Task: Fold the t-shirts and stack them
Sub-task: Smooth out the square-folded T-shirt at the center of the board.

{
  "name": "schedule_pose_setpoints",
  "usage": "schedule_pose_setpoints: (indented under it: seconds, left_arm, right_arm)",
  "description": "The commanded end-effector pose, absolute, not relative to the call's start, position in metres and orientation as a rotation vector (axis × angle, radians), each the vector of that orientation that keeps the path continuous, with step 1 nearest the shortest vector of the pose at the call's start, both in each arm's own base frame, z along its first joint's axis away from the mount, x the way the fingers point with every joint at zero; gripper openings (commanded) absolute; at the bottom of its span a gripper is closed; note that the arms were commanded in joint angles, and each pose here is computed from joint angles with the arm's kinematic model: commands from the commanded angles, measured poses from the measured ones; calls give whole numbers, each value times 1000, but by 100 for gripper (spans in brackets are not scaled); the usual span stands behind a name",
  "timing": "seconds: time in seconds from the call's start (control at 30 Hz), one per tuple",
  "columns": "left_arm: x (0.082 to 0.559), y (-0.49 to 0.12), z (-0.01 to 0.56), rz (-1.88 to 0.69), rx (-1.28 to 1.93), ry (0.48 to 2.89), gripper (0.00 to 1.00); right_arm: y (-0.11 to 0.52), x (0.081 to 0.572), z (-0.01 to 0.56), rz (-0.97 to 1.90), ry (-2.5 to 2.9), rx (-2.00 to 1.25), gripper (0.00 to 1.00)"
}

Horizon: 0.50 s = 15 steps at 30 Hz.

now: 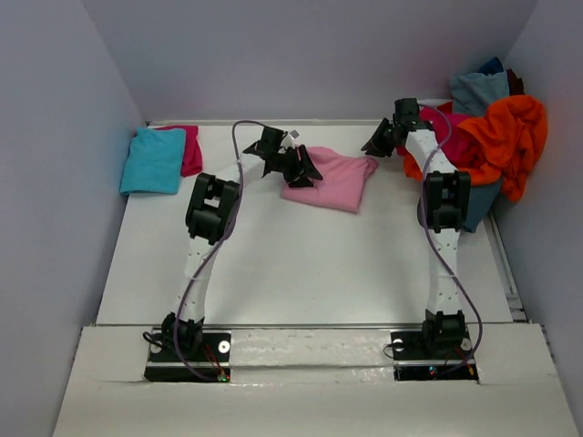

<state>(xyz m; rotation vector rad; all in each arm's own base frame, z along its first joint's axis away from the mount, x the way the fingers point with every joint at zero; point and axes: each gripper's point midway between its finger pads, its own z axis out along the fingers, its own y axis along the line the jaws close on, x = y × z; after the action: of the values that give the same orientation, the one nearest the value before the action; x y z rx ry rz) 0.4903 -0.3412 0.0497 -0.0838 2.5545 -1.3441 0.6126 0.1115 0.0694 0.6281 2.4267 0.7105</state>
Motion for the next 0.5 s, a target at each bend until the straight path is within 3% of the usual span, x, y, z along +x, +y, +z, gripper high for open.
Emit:
schedule_pose_setpoints:
  seconds: [0.0,0.17,0.47]
  left_arm:
    - [474,-324,38,-1246,-126,2644,61]
    - [469,-322,34,-1235,-131,2658,61]
    - [448,-290,28,-1145,-240,2700,61]
  right_arm:
    - [119,603,64,713,2469,640,30]
    - [120,584,100,736,2441,589,31]
    - [121,540,107,755,2496,548,32]
